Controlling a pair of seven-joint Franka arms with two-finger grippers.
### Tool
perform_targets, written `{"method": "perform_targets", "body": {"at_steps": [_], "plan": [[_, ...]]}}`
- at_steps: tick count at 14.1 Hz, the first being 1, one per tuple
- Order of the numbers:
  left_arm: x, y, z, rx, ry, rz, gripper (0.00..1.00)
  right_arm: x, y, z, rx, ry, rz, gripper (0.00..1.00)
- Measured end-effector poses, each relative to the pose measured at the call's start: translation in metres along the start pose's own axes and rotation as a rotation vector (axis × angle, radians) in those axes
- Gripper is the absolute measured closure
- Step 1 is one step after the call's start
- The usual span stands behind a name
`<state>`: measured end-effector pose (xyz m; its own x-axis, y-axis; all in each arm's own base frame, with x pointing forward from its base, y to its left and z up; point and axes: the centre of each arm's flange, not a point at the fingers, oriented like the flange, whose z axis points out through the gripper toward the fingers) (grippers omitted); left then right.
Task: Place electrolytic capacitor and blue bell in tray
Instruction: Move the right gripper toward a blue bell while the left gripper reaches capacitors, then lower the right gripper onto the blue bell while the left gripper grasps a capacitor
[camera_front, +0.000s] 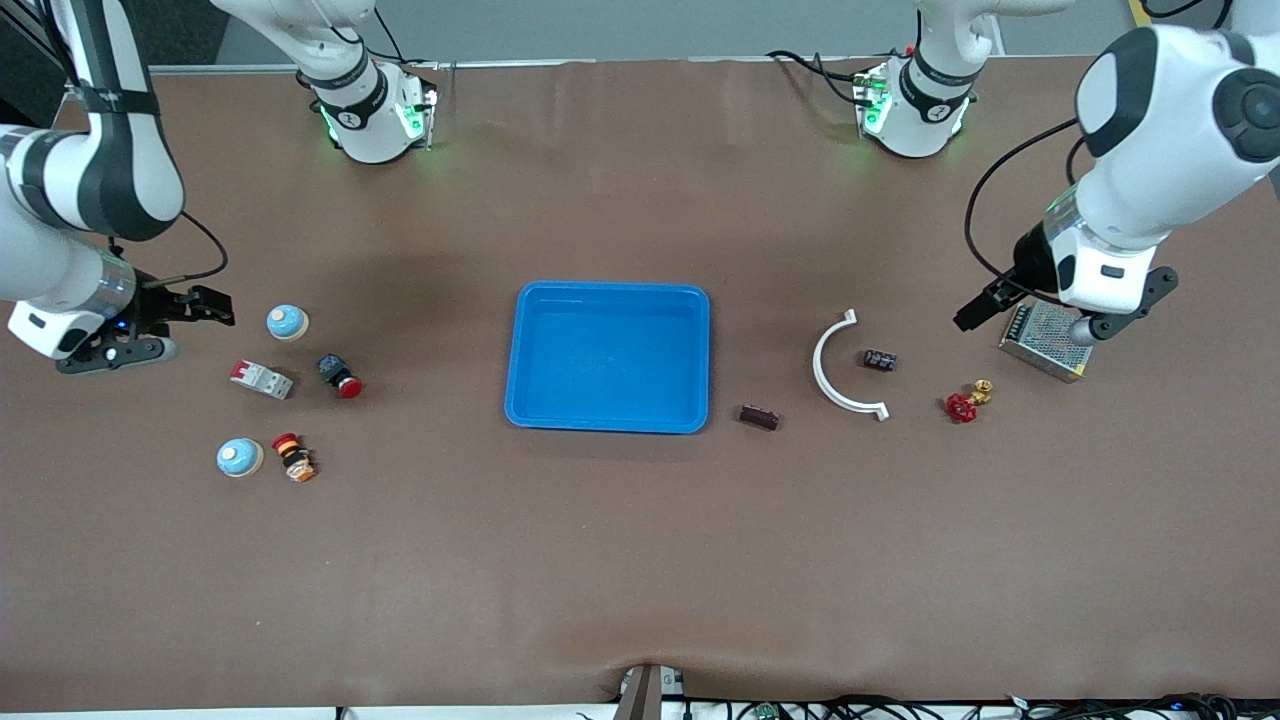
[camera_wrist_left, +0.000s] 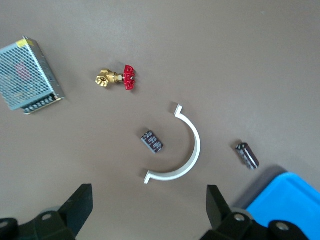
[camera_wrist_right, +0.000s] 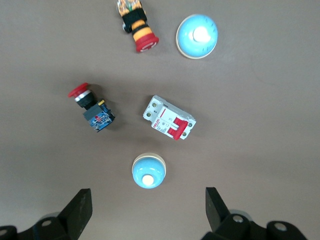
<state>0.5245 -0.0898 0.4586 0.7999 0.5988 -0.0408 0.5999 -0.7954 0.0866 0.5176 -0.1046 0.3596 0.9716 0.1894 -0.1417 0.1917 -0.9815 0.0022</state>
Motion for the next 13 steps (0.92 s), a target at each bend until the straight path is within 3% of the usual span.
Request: {"method": "perform_targets", "body": {"at_steps": [5, 13], "plan": [[-0.018, -0.009, 0.057, -0.008, 0.009, -0.223, 0.0, -0.02, -0.003, 0.041, 0.019, -0.036, 0.009, 0.0], [-0.018, -0.02, 0.103, -0.053, 0.039, -0.568, 0.0, -0.047, 0.0, 0.096, -0.004, 0.059, 0.028, 0.0]]}}
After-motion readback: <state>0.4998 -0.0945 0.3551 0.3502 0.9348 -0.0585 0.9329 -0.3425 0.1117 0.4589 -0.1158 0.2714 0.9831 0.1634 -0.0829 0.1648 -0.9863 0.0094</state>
